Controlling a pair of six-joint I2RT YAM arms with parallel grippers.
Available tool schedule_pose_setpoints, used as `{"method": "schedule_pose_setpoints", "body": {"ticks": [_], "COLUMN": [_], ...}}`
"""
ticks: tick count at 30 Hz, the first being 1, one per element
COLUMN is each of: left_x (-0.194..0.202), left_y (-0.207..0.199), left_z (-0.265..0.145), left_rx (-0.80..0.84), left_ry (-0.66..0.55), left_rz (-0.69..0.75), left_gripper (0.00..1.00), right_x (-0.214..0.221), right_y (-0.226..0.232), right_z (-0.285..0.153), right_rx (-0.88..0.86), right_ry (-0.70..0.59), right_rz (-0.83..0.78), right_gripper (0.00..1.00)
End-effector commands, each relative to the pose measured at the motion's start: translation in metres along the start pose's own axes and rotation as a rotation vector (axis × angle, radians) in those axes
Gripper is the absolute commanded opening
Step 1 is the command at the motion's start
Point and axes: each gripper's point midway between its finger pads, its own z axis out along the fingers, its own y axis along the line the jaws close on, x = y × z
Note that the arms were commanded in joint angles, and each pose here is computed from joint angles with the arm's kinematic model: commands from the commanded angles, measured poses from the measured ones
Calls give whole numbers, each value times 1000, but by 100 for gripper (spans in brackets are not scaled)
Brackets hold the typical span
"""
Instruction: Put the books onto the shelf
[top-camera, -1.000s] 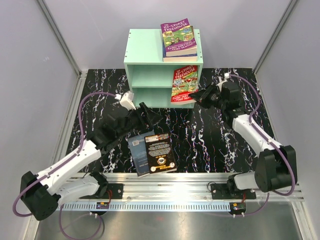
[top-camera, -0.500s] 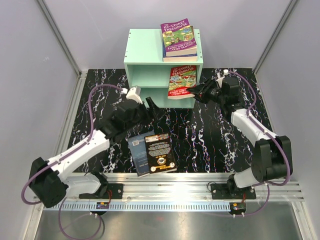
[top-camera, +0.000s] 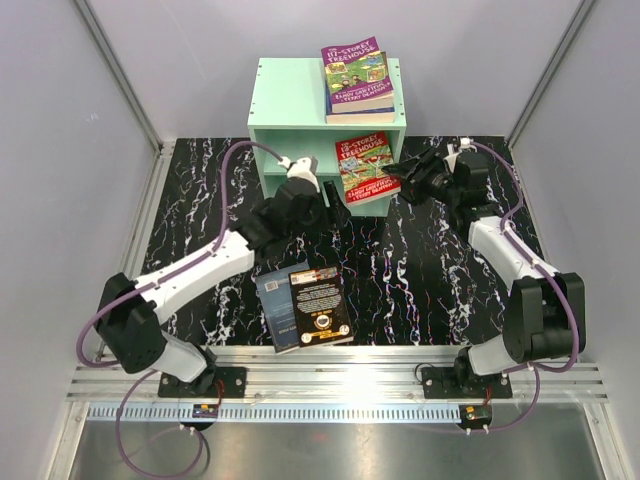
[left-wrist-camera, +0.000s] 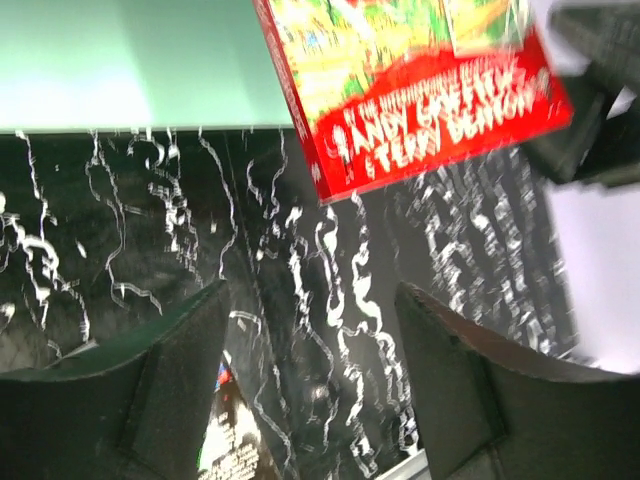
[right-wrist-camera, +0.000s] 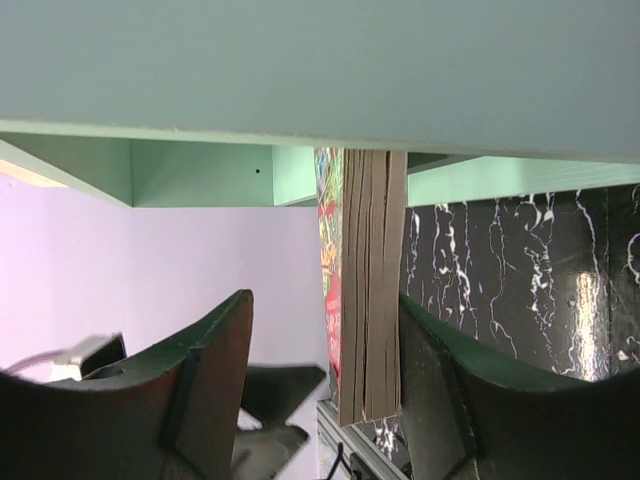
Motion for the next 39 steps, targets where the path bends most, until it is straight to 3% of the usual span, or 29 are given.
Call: {"method": "schedule_pose_setpoints", "body": {"ticks": [1, 8, 24, 32, 39], "left_x": [-16, 0, 2, -27, -24], "left_y": [-30, -43, -31, -33, -37], "left_z": [-13, 9, 52, 73, 91], "left_rx": [-2, -49, -194, -204, -185], "left_ry": [-81, -34, 1, -9, 13], "left_rz": [83, 159, 308, 312, 313], "left_gripper": [64, 29, 24, 24, 24], "right_x": [-15, -13, -10, -5, -9], "right_y": [22, 11, 18, 7, 1], "right_z": [-7, -6, -8, -9, -14], "right_rx": [-68, -71, -118, -104, -98], "right_ry": [-29, -18, -8, -3, -9], "right_rz": [-34, -10, 19, 31, 39], "right_gripper": [63, 63, 62, 62, 61]}}
